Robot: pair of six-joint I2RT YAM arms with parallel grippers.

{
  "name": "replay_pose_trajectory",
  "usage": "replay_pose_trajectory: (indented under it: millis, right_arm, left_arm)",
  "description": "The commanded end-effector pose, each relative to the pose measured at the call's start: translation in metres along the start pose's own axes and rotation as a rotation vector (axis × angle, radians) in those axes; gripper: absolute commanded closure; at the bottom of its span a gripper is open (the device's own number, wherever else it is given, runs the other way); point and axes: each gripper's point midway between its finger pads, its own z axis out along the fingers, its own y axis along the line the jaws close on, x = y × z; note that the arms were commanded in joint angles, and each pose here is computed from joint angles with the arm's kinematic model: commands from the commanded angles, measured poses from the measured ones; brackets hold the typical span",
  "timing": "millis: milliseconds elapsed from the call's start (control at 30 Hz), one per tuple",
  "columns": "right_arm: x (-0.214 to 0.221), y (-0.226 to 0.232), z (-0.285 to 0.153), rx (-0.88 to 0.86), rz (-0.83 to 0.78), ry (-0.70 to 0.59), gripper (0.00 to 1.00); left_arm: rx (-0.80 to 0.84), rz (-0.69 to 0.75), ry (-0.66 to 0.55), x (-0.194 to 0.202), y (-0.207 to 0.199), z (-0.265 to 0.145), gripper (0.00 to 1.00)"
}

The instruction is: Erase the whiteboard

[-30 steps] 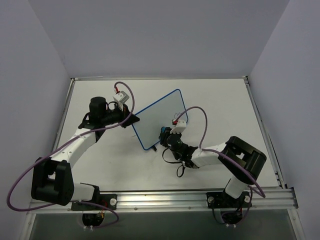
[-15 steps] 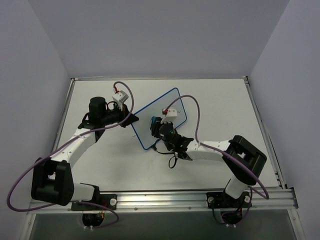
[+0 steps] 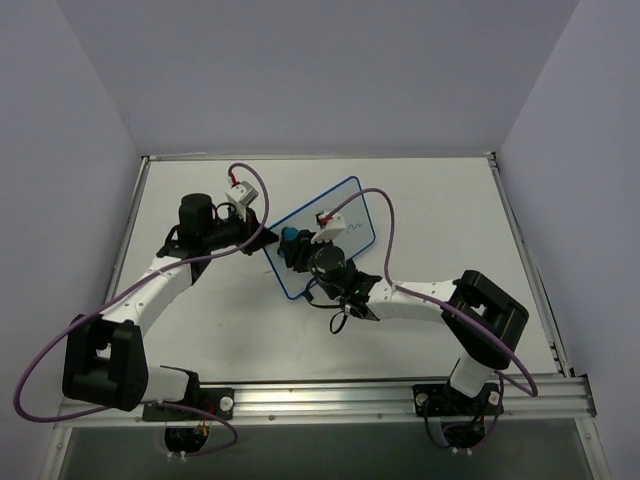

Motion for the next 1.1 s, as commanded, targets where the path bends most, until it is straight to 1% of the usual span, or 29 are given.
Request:
replay_pose_trajectory:
  millis: [0, 67, 100, 167, 200, 233, 300, 333, 433, 500, 533, 567, 733, 767, 867, 900, 967, 1067]
  right_arm:
    - [0.003, -0.095, 0.005, 0.207, 0.004, 0.013, 1.0]
    - [-0.003, -0.117, 0.004, 0.229, 0.032, 0.011, 1.0]
    - [-0.004, -0.14, 0.0, 0.248, 0.045, 0.023, 1.0]
    - [-0.007, -0.159, -0.004, 0.256, 0.063, 0.026, 1.0]
    - [-0.011, -0.18, -0.007, 0.289, 0.075, 0.029, 1.0]
    - [-0.006, -0.184, -0.007, 0.258, 0.084, 0.067, 1.0]
    - [0.003, -0.202, -0.006, 0.253, 0.106, 0.123, 1.0]
    - [0.004, -0.21, -0.007, 0.217, 0.138, 0.16, 1.0]
    - [0.016, -0.226, -0.005, 0.198, 0.172, 0.227, 1.0]
    - [0.026, -0.224, -0.003, 0.162, 0.18, 0.273, 1.0]
    - [0.024, -0.221, -0.002, 0.147, 0.178, 0.267, 1.0]
    - [0.023, -0.22, -0.001, 0.14, 0.178, 0.264, 1.0]
    - [0.0, -0.206, 0.004, 0.114, 0.161, 0.222, 1.0]
    - [-0.01, -0.199, 0.007, 0.095, 0.154, 0.209, 1.0]
    - [-0.017, -0.182, 0.009, 0.052, 0.136, 0.223, 1.0]
    - [-0.027, -0.166, 0.013, 0.024, 0.114, 0.205, 1.0]
    - [-0.03, -0.164, 0.014, 0.04, 0.083, 0.214, 1.0]
    - [-0.043, -0.179, 0.016, 0.072, 0.115, 0.189, 1.0]
  left_arm:
    - [-0.085, 0.169, 0.099, 0.033, 0.026, 0.001, 0.98]
    - [-0.083, 0.168, 0.099, 0.034, 0.026, 0.001, 0.98]
    - [-0.085, 0.171, 0.098, 0.033, 0.026, 0.001, 0.98]
    - [-0.085, 0.17, 0.099, 0.034, 0.026, 0.001, 0.98]
    - [-0.083, 0.169, 0.1, 0.034, 0.026, 0.001, 0.98]
    - [-0.083, 0.17, 0.102, 0.035, 0.026, 0.002, 0.98]
    - [-0.083, 0.169, 0.103, 0.035, 0.026, 0.002, 0.98]
    - [-0.083, 0.168, 0.104, 0.036, 0.026, 0.002, 0.98]
    - [-0.088, 0.17, 0.105, 0.036, 0.027, 0.002, 0.98]
    - [-0.089, 0.168, 0.105, 0.036, 0.027, 0.002, 0.98]
    - [-0.091, 0.172, 0.103, 0.035, 0.027, 0.002, 0.98]
    - [-0.09, 0.153, 0.127, 0.042, 0.027, 0.0, 0.98]
    - [-0.094, 0.154, 0.13, 0.042, 0.027, -0.001, 0.98]
    - [-0.094, 0.152, 0.133, 0.043, 0.027, -0.001, 0.98]
    - [-0.097, 0.153, 0.137, 0.044, 0.028, 0.0, 0.98]
    - [-0.097, 0.151, 0.137, 0.044, 0.028, 0.0, 0.98]
    - [-0.098, 0.15, 0.141, 0.045, 0.028, -0.001, 0.98]
    - [-0.102, 0.157, 0.136, 0.044, 0.027, -0.002, 0.98]
